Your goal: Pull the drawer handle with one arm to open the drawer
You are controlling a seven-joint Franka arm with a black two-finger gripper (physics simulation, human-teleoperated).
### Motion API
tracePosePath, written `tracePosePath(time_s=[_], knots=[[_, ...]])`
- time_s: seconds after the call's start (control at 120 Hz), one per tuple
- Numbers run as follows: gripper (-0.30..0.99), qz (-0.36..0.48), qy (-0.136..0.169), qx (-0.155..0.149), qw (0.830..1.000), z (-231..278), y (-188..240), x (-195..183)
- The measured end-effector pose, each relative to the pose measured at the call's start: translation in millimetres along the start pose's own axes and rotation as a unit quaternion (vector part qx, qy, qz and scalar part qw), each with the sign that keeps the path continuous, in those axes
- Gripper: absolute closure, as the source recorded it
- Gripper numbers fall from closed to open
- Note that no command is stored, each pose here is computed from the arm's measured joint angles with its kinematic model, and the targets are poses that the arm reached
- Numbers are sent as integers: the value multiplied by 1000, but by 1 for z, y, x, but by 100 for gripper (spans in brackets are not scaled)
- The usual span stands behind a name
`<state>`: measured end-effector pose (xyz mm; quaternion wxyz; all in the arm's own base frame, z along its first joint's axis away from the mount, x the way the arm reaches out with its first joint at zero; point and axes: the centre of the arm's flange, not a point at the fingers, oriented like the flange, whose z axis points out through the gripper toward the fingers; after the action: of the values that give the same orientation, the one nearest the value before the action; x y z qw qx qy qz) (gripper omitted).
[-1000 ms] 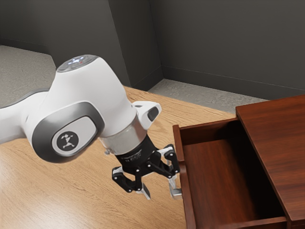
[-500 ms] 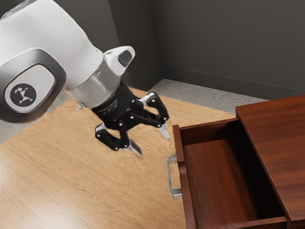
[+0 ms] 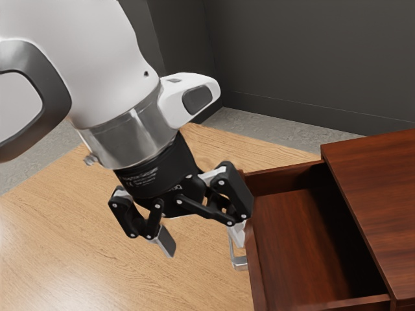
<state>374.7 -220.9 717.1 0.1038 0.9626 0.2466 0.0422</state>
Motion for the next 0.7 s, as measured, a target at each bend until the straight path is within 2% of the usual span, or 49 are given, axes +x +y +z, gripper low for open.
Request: tracePosePath(time_s=[0.258, 0.7], knots=[[1, 5, -10, 17, 1000, 3, -4, -2], [0, 9, -13, 23, 1000, 5, -5, -3]])
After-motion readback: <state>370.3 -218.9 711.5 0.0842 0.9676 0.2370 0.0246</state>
